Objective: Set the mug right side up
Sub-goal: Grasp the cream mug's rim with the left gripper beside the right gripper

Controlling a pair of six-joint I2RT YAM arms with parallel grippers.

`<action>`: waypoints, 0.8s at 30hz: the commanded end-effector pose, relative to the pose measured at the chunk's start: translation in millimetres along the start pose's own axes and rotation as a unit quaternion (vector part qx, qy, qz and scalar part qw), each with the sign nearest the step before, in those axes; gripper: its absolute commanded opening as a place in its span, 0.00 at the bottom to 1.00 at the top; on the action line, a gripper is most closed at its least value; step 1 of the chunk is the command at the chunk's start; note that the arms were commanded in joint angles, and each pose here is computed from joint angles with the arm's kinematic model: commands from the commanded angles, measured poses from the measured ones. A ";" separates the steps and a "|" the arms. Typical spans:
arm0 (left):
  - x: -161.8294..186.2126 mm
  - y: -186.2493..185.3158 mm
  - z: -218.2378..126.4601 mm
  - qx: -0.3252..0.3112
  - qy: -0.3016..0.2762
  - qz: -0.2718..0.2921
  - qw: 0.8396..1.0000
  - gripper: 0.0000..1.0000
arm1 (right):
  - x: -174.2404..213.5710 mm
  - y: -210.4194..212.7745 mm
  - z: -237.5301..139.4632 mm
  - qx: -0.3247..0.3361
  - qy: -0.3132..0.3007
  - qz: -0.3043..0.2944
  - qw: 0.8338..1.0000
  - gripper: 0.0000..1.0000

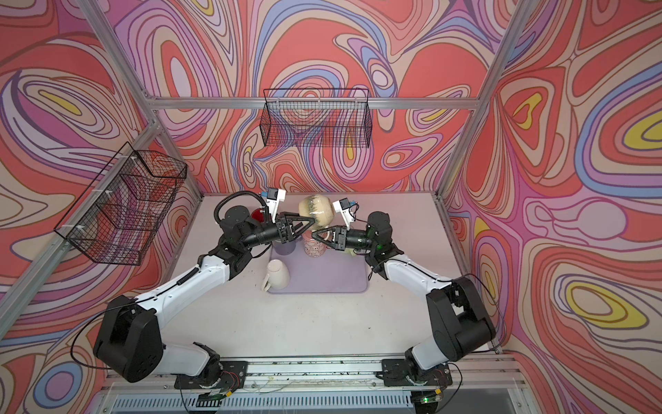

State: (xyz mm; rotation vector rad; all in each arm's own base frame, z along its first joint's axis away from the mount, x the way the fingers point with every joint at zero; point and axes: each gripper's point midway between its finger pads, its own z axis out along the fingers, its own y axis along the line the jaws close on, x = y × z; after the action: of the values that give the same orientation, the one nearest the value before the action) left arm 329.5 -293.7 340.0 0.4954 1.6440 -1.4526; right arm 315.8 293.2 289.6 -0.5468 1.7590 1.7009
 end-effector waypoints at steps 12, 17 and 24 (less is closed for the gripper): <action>-17.6 -21.1 8.9 0.061 -0.019 0.001 0.998 0.09 | -10.5 29.2 4.7 -0.066 -0.010 -0.064 0.996 0.01; -17.6 -20.2 9.2 0.061 -0.020 0.000 0.998 0.00 | -11.3 27.1 4.6 -0.060 -0.014 -0.063 0.996 0.10; -14.8 -12.6 4.4 0.035 -0.022 0.004 0.999 0.00 | -4.8 13.4 3.9 -0.031 -0.015 -0.051 0.998 0.27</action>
State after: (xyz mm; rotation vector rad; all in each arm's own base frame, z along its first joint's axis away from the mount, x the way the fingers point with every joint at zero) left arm 305.0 -301.6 360.9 0.6664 1.5032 -1.5746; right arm 300.1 295.9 300.3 -0.6378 1.7059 1.8208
